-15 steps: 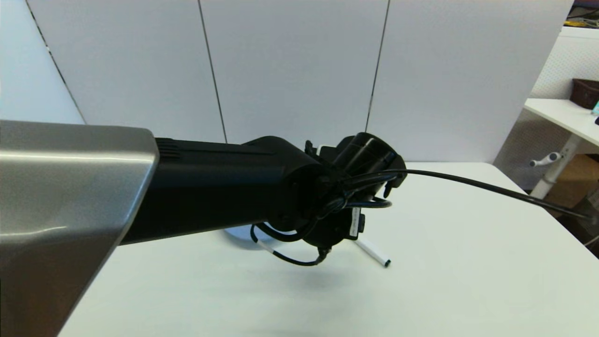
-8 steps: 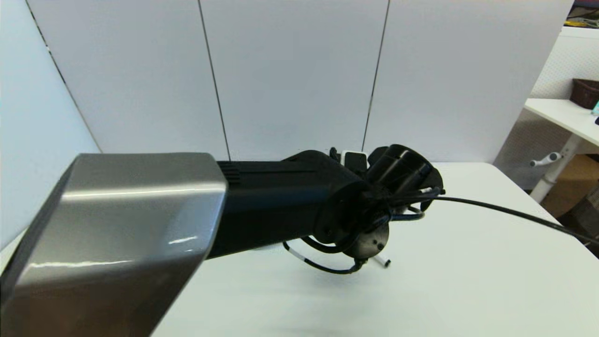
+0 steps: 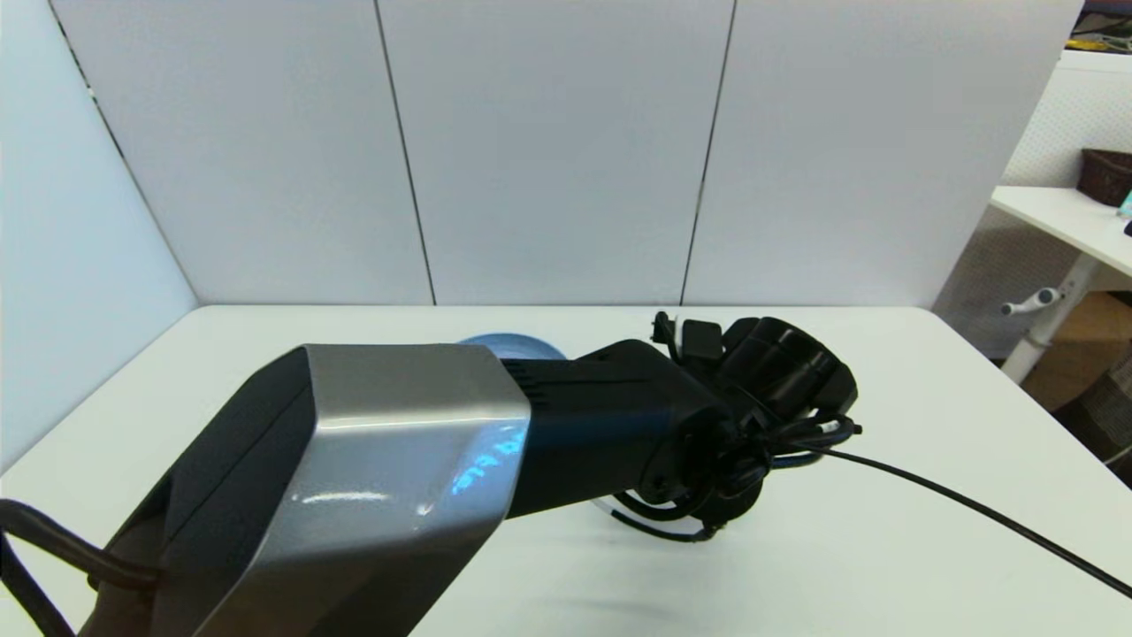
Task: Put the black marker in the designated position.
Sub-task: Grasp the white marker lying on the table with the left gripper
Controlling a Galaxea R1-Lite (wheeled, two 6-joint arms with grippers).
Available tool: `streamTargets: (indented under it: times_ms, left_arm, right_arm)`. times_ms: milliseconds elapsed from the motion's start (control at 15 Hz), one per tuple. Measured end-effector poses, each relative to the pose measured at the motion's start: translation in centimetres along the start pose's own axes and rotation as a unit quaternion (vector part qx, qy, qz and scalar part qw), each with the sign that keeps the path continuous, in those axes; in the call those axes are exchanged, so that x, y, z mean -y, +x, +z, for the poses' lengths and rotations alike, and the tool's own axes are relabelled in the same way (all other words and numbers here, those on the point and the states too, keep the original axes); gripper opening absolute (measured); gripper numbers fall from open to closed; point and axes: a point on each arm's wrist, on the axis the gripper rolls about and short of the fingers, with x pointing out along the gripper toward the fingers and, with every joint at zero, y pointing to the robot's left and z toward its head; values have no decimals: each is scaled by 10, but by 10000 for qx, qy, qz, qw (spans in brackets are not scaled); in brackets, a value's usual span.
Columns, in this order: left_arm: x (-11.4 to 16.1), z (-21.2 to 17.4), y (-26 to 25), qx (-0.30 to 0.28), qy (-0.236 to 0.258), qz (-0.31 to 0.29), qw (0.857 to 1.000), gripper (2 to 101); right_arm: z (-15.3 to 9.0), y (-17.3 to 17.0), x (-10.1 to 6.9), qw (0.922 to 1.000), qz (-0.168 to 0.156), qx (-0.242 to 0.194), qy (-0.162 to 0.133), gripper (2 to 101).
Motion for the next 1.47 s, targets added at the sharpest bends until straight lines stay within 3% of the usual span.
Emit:
streamTargets:
  times_ms: [867, 1467]
  left_arm:
    - [3, -13, 16, -48, -228, 272, 9994, 979]
    - [5, -17, 21, 8, -654, 414, 9970, 979]
  right_arm:
    - [0, 0, 0, 10000, 0, -4, 0, 974]
    - [0, 0, 0, 10000, -2, -4, 0, 973]
